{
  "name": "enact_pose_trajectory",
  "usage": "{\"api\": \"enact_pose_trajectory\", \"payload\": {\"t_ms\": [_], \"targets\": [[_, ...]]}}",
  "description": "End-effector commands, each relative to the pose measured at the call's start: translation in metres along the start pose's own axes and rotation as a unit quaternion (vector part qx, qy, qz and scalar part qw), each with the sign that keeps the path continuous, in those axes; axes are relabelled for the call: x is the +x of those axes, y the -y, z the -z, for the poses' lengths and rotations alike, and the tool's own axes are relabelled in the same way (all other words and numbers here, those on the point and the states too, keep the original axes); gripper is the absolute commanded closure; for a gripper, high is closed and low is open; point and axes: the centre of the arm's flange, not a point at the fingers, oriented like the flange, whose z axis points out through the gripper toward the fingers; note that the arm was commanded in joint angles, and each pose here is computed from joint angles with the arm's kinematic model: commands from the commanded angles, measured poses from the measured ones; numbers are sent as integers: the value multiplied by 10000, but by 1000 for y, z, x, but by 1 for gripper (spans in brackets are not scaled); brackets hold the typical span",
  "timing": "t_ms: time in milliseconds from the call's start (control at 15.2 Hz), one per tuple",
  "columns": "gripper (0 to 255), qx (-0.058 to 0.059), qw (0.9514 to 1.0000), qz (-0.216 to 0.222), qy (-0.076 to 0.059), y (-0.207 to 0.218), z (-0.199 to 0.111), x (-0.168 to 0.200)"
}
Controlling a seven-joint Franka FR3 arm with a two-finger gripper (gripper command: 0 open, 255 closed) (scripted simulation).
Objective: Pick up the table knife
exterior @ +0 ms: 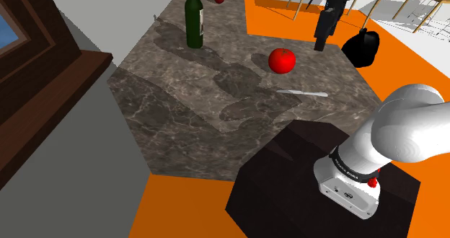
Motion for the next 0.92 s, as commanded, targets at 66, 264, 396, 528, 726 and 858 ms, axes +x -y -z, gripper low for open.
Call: {"api": "enact_pose_trajectory", "payload": {"t_ms": [66,264,396,528,726,858], "targets": [[0,16,9999,147,-48,-7,-12,-2],[0,64,9981,587,-193,-27,-47,-8],[0,96,9957,880,-289,-41,-70,-10],[0,127,9923,1172,-385,-54,-94,-11],[0,175,9854,1608,-529,-74,-130,-10],[0,206,9796,1897,-623,-87,-154,-8]]}}
